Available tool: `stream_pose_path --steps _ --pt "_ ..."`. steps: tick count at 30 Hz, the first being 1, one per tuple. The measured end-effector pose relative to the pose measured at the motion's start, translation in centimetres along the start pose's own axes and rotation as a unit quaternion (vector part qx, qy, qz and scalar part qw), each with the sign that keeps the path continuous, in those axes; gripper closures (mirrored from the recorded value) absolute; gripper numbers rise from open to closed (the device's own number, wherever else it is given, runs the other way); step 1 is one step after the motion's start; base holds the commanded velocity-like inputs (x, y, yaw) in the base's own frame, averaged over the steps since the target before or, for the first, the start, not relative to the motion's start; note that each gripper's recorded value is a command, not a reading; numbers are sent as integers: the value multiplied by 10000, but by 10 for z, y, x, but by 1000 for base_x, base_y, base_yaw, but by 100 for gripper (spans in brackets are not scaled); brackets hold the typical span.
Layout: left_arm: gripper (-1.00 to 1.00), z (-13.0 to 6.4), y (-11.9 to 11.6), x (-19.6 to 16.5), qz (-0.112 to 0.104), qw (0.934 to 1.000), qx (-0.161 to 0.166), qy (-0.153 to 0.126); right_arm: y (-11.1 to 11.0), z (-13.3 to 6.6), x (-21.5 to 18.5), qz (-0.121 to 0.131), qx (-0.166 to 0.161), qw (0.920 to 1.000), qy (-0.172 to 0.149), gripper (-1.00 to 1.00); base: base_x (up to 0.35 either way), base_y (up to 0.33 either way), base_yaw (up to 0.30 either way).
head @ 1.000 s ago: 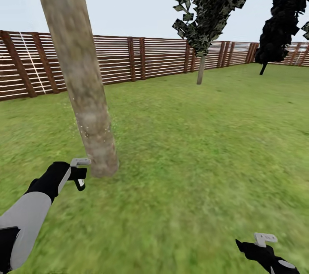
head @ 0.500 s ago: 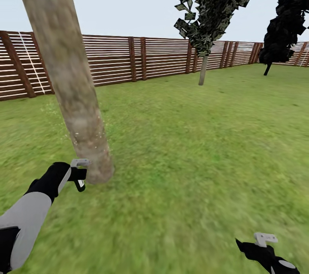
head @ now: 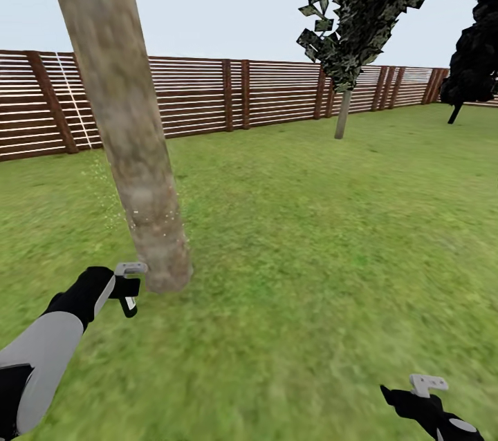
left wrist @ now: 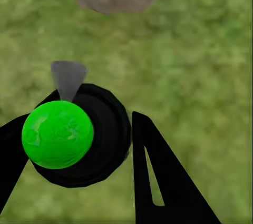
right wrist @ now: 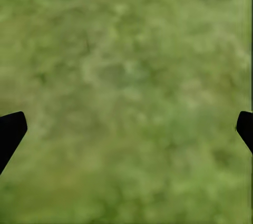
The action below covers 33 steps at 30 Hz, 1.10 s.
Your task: In the garden, pick up the pesticide atomizer on the floor and spray pesticide onto both trees until each tree trunk is fully covered.
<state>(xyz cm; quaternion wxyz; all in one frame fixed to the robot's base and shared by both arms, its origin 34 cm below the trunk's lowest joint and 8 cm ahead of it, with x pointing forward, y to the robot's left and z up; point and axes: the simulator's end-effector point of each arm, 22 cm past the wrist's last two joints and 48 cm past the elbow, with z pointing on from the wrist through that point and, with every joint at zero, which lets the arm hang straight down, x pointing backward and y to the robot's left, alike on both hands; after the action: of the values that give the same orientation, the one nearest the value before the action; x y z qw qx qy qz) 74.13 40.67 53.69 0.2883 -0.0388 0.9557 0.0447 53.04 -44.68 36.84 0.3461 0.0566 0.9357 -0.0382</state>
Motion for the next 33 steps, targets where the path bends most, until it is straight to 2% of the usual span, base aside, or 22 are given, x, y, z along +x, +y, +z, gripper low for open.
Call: stream_pose_path --steps 6,20,27,31,33 --pt "100 0 0 0 0 10000 0 3 0 0 0 -2 -3 10000 3 -100 0 -259 35" --pt "100 0 -5 0 3 10000 38 -4 0 0 0 0 1 10000 -2 -100 0 -264 259" --pt "100 -1 -5 -3 -4 10000 38 -38 -1 0 0 -3 6 10000 -3 -100 96 -224 -29" --pt "100 -11 -5 -24 -53 10000 58 -48 -1 0 0 -2 7 10000 -2 -100 43 -37 -100" --pt "100 -36 -3 -65 -185 9998 77 65 -1 0 0 -1 8 10000 -4 -100 5 -4 -12"
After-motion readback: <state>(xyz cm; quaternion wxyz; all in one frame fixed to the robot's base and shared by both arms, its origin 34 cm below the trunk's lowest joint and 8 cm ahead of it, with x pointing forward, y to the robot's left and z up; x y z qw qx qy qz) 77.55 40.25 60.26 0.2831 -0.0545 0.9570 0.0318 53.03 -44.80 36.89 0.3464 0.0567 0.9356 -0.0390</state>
